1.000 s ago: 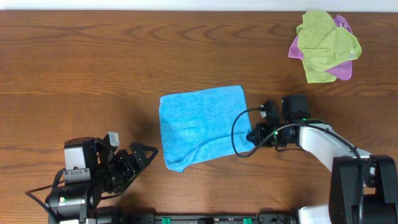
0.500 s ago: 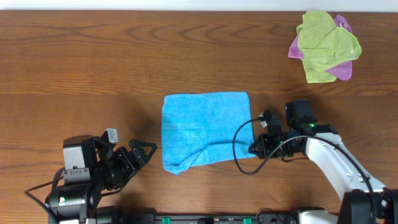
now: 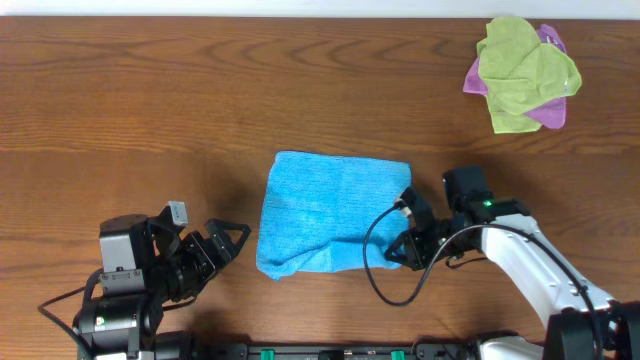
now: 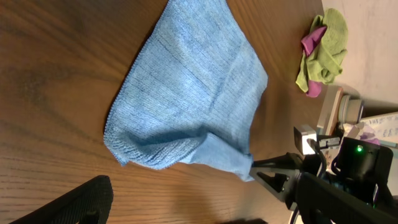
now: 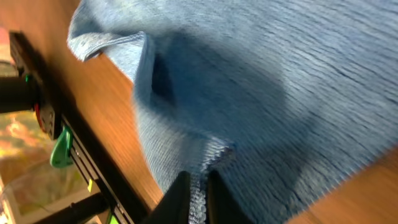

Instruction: Fold the cloth

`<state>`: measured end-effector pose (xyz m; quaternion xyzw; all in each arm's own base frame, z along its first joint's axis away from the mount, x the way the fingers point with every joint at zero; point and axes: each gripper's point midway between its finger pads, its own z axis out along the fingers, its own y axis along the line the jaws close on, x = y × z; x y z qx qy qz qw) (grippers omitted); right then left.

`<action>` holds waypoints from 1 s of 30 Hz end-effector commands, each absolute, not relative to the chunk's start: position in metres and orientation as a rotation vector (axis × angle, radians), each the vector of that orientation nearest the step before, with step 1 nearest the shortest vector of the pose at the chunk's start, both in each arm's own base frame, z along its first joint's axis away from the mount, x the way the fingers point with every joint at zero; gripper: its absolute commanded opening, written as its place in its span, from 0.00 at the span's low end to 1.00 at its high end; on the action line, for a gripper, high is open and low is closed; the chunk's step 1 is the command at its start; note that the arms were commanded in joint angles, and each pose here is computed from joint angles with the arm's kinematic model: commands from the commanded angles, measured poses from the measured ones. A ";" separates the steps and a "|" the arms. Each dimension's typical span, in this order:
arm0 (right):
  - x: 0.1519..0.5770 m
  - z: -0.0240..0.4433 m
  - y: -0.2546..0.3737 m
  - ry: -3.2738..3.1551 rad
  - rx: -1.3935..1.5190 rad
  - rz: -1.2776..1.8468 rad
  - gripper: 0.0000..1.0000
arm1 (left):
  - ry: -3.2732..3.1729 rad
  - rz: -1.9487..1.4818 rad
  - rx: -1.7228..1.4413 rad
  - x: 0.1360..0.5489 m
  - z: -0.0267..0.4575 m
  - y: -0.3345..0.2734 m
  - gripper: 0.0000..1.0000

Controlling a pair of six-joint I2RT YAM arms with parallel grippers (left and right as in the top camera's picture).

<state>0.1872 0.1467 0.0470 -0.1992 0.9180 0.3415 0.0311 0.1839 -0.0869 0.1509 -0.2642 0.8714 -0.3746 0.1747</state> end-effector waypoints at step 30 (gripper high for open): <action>0.141 0.075 0.168 2.802 -0.879 0.672 0.60 | 2.416 -1.019 -0.726 0.196 0.155 -0.081 0.95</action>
